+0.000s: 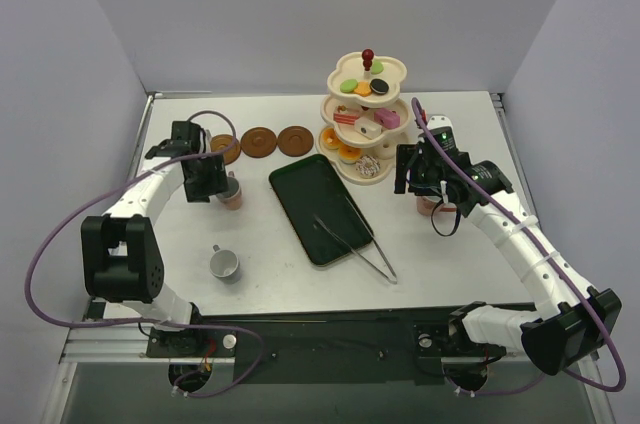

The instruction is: Serve the afternoon tea

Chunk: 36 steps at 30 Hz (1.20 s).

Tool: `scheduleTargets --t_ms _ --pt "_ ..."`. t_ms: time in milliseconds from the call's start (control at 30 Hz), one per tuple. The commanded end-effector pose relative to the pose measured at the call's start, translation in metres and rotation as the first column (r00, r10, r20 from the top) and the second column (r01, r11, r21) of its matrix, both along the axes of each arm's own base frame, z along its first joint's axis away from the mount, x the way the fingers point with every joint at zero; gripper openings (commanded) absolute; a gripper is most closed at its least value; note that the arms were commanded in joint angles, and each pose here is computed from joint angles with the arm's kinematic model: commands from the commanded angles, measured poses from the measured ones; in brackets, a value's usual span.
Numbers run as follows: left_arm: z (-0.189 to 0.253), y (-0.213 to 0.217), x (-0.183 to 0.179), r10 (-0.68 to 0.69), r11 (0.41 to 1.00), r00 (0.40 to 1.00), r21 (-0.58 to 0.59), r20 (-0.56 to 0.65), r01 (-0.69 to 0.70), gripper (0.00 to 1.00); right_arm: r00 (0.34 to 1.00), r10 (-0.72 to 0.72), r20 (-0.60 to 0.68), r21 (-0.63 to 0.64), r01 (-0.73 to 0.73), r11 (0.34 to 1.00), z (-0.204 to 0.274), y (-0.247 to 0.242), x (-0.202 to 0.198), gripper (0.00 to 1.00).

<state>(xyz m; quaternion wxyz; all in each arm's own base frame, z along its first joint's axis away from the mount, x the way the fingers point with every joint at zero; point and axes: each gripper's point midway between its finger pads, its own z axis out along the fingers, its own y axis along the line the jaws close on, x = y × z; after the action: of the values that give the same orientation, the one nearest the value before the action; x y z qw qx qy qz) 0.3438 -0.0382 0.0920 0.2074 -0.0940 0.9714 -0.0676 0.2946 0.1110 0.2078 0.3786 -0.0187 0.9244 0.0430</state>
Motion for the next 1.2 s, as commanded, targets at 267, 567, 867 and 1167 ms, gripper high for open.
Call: scheduleTargets --t_ms 267,567,867,1167 --pt "0.000 -0.012 -0.006 0.332 0.929 0.943 -0.166 -0.015 -0.329 0.66 1.000 0.001 0.014 0.031 -0.001 1.000 0.001 0.002 -0.003 0.63" --pt "-0.007 0.002 -0.004 0.311 0.947 0.950 -0.082 -0.002 -0.310 0.41 1.000 -0.011 0.025 0.031 0.010 0.999 0.001 -0.002 -0.007 0.63" --pt "-0.002 0.013 0.017 0.009 0.998 1.000 0.069 -0.003 -0.009 0.24 1.000 -0.004 0.022 0.038 0.003 0.999 0.000 0.000 -0.007 0.63" --pt "0.016 0.006 0.026 -0.023 0.999 1.000 0.044 0.019 0.022 0.49 1.000 0.005 0.012 0.040 -0.005 0.999 -0.002 0.003 -0.007 0.63"
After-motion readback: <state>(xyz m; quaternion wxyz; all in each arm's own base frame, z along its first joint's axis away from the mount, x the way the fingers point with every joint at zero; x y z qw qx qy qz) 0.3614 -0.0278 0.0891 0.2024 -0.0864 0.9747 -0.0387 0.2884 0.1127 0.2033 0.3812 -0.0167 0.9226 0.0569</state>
